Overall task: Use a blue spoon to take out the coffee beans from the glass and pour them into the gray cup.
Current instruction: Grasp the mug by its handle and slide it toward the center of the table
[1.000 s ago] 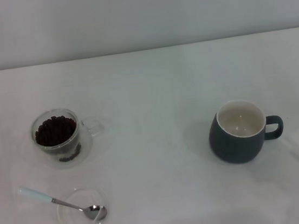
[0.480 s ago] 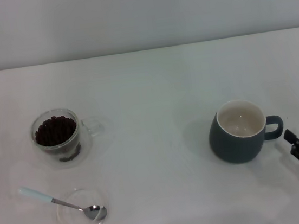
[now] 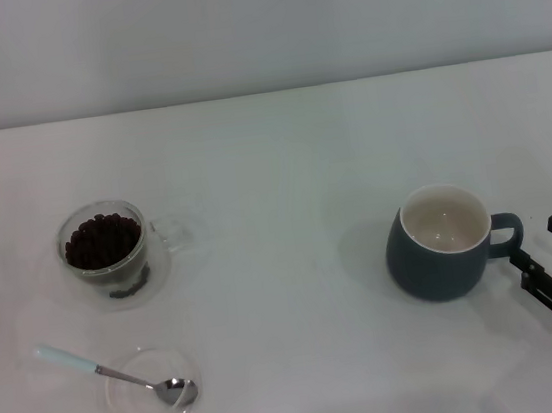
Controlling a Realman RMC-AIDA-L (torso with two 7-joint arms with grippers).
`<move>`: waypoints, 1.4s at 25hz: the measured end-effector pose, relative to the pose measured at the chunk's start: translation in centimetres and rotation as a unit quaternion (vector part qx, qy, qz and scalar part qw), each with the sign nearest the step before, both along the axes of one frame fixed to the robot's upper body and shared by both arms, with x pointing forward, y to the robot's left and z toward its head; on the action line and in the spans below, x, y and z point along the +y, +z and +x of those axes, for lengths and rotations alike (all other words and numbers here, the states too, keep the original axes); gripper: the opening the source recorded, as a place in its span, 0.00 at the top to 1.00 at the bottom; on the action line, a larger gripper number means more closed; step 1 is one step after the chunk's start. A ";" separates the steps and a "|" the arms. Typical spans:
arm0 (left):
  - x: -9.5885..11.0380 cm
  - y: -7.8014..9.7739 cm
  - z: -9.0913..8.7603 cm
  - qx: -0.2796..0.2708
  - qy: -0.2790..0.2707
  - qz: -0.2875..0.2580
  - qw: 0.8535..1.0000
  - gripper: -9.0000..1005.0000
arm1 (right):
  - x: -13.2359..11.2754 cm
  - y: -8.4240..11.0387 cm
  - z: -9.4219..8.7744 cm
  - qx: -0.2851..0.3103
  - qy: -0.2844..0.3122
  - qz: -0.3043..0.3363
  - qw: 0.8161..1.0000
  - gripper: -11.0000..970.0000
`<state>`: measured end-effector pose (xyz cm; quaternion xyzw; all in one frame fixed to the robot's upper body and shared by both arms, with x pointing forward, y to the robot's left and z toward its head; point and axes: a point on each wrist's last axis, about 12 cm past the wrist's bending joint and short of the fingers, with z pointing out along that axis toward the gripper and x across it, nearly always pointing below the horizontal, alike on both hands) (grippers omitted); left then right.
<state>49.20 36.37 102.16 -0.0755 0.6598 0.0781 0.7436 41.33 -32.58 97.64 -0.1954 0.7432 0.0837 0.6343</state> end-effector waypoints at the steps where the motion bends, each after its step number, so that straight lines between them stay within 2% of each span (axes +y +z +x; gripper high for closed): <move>1: 0.0 0.0 0.0 0.000 0.000 0.000 1.000 0.30 | 0.1 0.0 0.1 0.000 0.000 0.000 1.000 0.36; 16: 0.2 -0.1 -0.3 0.003 0.002 0.002 1.000 0.30 | 0.9 0.0 1.8 0.002 -0.002 -0.018 1.000 0.36; 27: 0.5 0.0 -0.3 0.001 0.005 0.006 1.000 0.30 | 1.2 0.2 2.2 -0.003 0.004 -0.016 1.000 0.43; 32: 0.6 0.1 -0.2 0.000 0.004 0.009 1.000 0.30 | 1.3 0.2 2.4 -0.004 0.007 -0.017 1.000 0.65; 35: 0.6 0.2 -0.1 -0.002 0.004 0.009 1.000 0.30 | 1.4 0.2 2.4 -0.004 0.008 -0.017 1.000 0.71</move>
